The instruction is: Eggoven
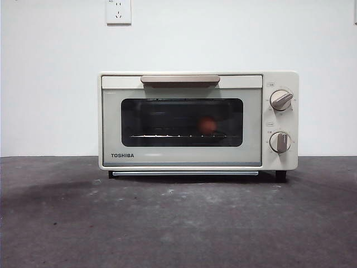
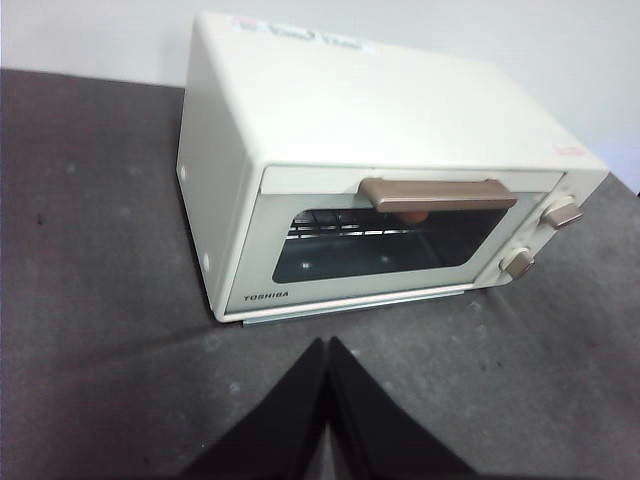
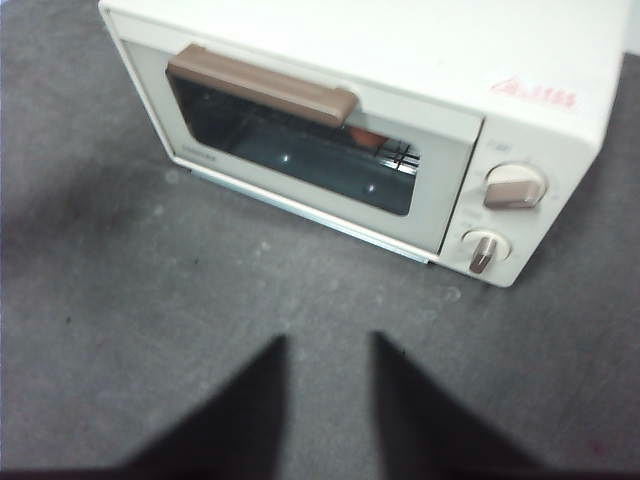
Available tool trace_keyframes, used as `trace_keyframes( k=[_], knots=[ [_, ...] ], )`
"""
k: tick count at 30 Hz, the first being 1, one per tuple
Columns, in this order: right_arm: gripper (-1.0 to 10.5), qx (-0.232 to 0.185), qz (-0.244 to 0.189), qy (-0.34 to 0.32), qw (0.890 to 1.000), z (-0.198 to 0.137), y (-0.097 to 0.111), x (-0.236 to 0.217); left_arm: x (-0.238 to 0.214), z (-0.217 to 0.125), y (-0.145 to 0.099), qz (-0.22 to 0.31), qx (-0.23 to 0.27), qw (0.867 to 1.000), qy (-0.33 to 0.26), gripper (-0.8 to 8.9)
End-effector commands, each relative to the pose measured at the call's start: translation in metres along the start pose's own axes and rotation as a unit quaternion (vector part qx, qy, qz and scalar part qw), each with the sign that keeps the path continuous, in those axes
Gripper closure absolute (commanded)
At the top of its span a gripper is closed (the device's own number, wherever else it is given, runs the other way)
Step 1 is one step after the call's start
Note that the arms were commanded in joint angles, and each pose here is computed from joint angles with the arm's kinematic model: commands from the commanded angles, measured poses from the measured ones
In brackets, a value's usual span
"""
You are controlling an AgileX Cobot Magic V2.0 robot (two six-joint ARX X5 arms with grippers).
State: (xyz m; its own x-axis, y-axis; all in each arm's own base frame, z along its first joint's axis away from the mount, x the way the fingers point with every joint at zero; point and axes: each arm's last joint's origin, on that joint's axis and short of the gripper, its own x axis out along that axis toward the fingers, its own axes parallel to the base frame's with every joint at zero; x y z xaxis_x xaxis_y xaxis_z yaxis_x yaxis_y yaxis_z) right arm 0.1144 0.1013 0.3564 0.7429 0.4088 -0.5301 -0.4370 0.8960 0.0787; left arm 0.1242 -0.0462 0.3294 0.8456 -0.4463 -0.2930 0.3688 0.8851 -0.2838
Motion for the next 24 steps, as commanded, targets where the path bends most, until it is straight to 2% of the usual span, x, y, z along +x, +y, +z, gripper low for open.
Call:
trace_keyframes(
  k=[1,24],
  knots=[
    [9.4,-0.005,0.009,0.007,1.000,-0.0060,0.0036,0.0128,-0.0049,0.0046,-0.0024,-0.004,0.008,1.000,-0.013,8.06],
    [9.4,0.000,0.009,-0.012,1.000,-0.0087,0.0029,0.0140,0.0002,0.0047,-0.0016,-0.002,0.006,1.000,-0.007,8.06]
  ],
)
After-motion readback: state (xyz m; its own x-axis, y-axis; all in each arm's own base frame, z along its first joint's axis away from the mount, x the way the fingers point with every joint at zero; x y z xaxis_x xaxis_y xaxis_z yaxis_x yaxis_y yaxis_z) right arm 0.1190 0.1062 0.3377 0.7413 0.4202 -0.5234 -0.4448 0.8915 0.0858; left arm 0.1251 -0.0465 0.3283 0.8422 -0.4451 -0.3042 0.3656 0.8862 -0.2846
